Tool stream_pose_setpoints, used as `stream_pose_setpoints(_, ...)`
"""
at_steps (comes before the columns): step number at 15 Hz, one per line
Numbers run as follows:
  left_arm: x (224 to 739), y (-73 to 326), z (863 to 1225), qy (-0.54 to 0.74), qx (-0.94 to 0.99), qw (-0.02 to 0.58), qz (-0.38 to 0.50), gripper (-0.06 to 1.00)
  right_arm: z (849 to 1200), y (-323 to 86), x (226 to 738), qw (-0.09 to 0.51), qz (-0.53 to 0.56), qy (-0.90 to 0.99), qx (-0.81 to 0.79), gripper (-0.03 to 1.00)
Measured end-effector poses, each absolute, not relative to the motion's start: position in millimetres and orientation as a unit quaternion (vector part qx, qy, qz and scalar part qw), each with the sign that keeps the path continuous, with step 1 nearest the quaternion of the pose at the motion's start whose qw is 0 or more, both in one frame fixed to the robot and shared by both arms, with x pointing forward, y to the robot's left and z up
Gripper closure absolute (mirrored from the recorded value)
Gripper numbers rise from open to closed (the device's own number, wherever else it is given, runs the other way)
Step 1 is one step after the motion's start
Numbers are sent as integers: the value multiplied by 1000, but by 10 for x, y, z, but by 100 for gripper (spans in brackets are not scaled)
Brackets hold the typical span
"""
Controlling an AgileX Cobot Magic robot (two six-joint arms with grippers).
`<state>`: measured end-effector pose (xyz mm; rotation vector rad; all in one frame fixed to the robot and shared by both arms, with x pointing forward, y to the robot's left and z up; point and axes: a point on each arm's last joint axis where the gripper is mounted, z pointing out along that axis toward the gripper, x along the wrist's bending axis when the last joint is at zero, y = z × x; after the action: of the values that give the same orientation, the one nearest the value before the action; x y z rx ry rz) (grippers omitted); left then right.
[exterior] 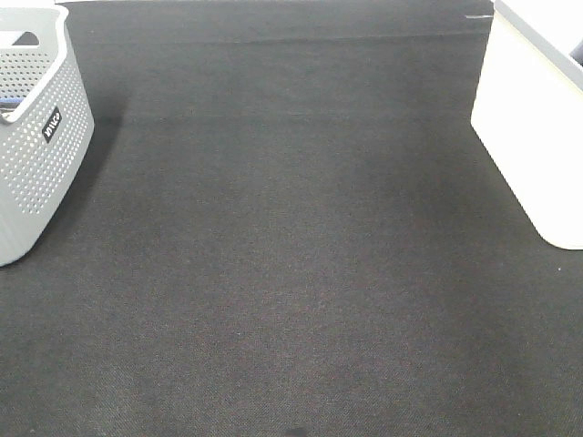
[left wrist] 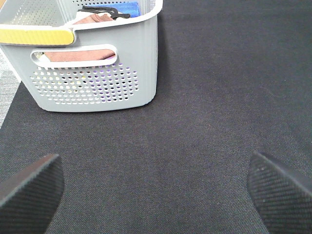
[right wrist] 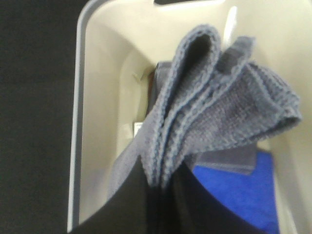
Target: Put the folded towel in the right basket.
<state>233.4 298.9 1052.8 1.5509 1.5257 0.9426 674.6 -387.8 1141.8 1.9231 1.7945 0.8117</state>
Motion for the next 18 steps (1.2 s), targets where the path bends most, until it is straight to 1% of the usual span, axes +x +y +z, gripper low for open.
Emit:
stream_pose_setpoints(2,2334,2989,10528,596,606,376,368,-3,11132,-3924,6869,165,265,636,705,90)
stream_pose_setpoints(3,2334,2989,10528,596,606,376,368,-3,10978,-3961,6911,152,241,634,719,87)
stream_pose_setpoints(4,2334,2989,10528,596,606,376,368,-3,10978,-3961,6911,152,241,634,719,87)
stream_pose_setpoints(5,2334,2989,10528,596,606,376,368,-3,10845,-4001,6944,144,218,629,732,82)
stream_pose_setpoints(6,2334,2989,10528,596,606,376,368,-3,10734,-4033,6966,137,199,621,745,72)
stream_pose_setpoints(7,2334,2989,10528,596,606,376,368,-3,10656,-4057,6977,132,184,614,756,57)
stream_pose_setpoints(8,2334,2989,10528,596,606,376,368,-3,10616,-4070,6986,130,178,609,762,39)
stream_pose_setpoints(9,2334,2989,10528,596,606,376,368,-3,10625,-4069,6982,130,178,607,763,29)
stream_pose_setpoints(10,2334,2989,10528,596,606,376,368,-3,10663,-4056,6971,131,183,607,762,25)
stream_pose_setpoints(13,2334,2989,10528,596,606,376,368,-3,10929,-3903,6899,139,215,615,746,21)
stream_pose_setpoints(14,2334,2989,10528,596,606,376,368,-3,11132,-3735,6832,150,230,628,729,21)
stream_pose_setpoints(16,2334,2989,10528,596,606,376,368,-3,11392,-3369,6719,154,249,656,696,21)
stream_pose_setpoints(17,2334,2989,10528,596,606,376,368,-3,11392,-3369,6719,154,249,656,696,21)
stream_pose_setpoints(18,2334,2989,10528,596,606,376,368,-3,11506,-3207,6659,158,258,669,679,21)
